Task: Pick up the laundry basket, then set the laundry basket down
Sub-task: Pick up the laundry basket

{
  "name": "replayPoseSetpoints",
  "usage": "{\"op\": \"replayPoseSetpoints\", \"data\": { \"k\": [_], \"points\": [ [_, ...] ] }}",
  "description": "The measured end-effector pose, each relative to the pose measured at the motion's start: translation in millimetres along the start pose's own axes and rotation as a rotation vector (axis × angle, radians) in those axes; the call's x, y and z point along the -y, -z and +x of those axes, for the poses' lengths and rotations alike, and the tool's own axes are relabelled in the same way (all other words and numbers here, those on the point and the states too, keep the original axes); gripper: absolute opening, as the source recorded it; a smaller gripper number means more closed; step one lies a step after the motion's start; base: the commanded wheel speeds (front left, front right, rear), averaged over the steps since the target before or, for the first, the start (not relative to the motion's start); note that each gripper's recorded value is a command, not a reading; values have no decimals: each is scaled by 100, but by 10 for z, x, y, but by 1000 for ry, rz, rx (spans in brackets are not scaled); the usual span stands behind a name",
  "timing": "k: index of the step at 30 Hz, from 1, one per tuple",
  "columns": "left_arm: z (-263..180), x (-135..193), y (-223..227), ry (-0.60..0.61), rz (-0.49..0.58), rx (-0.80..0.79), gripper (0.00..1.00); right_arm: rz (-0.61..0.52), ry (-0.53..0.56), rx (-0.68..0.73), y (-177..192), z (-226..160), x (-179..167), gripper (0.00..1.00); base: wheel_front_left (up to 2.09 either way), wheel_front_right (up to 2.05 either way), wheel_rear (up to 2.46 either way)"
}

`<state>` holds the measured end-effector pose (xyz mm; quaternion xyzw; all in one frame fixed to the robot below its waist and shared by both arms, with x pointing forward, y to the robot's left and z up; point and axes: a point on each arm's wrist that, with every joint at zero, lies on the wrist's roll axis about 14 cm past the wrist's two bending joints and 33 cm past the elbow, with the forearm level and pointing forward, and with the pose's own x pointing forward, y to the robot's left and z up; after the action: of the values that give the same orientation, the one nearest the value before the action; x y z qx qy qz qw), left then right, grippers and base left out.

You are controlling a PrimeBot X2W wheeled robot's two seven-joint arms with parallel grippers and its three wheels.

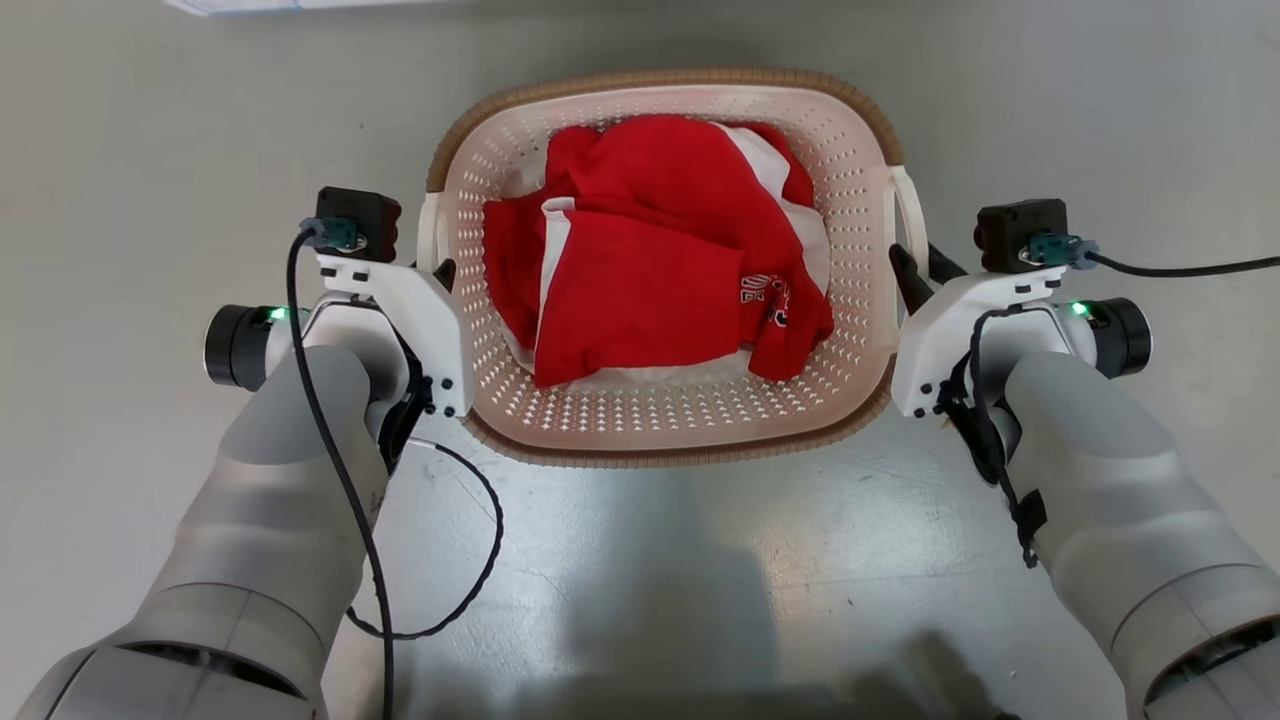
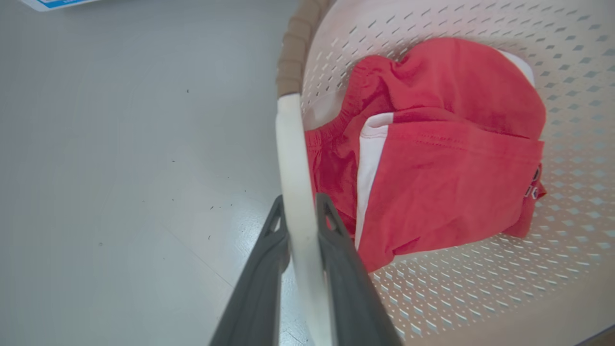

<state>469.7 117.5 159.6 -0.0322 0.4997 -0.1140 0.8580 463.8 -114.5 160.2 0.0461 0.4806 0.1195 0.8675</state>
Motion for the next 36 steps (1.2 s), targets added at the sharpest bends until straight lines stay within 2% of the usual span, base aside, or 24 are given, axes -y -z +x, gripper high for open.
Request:
{"op": "replayPoseSetpoints", "data": {
  "k": [5,14,36],
  "points": [
    [-89,18,-61,0,11,-9,0,-8,-6,-19,-51,-81,-37,0,0,0,0],
    [-446,107,0,1,1,-57,0,-14,-6,-75,-61,-461,-109,0,0,0,0],
    [-1488,465,-56,15,95,-21,0,-35,5,0,-214,-1664,-334,0,0,0,0]
  ]
}}
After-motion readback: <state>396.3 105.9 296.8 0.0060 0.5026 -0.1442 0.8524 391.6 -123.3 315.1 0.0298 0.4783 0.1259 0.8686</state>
